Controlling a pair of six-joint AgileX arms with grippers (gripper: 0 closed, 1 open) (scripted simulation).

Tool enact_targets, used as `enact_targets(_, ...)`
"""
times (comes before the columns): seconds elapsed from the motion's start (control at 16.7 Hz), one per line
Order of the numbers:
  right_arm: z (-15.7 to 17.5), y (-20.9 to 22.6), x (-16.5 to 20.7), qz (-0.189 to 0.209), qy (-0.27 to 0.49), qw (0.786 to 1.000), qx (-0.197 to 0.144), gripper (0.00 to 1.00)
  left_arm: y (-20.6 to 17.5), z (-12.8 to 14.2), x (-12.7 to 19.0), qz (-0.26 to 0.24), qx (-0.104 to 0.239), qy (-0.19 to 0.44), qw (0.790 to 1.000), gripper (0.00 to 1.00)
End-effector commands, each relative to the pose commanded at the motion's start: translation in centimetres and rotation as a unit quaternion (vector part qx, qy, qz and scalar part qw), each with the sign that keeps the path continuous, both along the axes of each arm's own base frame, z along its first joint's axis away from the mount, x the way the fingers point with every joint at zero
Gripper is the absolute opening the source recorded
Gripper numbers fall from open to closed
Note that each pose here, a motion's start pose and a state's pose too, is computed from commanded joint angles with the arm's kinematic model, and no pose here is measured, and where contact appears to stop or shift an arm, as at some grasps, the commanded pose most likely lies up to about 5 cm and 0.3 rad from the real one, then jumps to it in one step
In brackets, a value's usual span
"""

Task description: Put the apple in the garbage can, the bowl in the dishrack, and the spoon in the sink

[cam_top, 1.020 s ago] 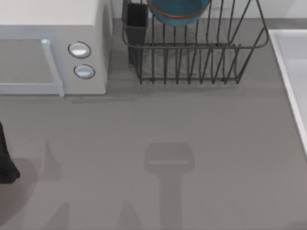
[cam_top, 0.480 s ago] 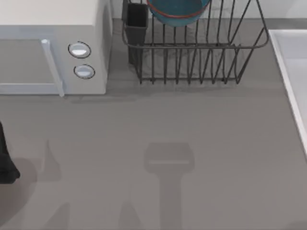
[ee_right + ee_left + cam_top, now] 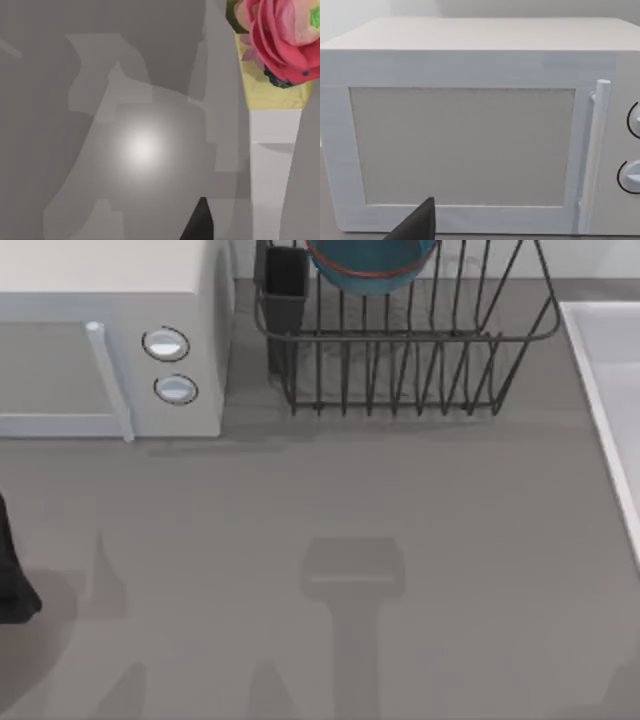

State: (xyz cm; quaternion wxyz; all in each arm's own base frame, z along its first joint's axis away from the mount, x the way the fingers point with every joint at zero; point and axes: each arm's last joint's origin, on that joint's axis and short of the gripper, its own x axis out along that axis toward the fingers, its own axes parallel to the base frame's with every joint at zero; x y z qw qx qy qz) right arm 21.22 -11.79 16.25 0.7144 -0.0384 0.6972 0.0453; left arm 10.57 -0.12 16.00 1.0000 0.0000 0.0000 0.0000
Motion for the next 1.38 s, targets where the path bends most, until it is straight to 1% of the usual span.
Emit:
enact_targets(0.12, 2.3, 0.1, -0.2, -0.001, 0.005, 1.0, 0.003, 0.0, 0.0, 0.0, 0.0, 0.0, 0.0, 0.0, 1.0, 1.0)
enact_targets(0.3, 4.9, 0.3, -0.5, -0.002, -0.005, 1.0, -0.002, 0.0, 0.0, 0.0, 0.0, 0.0, 0.0, 0.0, 1.0, 1.0)
enact_targets(0.6, 5.1, 0.4, -0.5, -0.002, -0.006, 1.0, -0.002, 0.0, 0.0, 0.0, 0.0, 0.0, 0.0, 0.0, 1.0, 1.0)
enact_targets(0.78, 5.3, 0.0, 0.8, -0.002, 0.005, 1.0, 0.004, 0.0, 0.0, 0.0, 0.0, 0.0, 0.0, 0.0, 1.0, 1.0)
enact_targets(0.9, 5.7, -0.5, 2.7, -0.001, 0.018, 1.0, 0.01, 0.0, 0.0, 0.0, 0.0, 0.0, 0.0, 0.0, 1.0, 1.0)
enact_targets(1.02, 6.3, -1.1, 5.4, 0.0, 0.029, 0.999, 0.015, 0.0, 0.0, 0.0, 0.0, 0.0, 0.0, 0.0, 1.0, 1.0)
enact_targets(1.38, 7.7, -2.0, 16.7, 0.004, 0.035, 0.999, 0.014, 0.0, 0.0, 0.0, 0.0, 0.0, 0.0, 0.0, 1.0, 1.0)
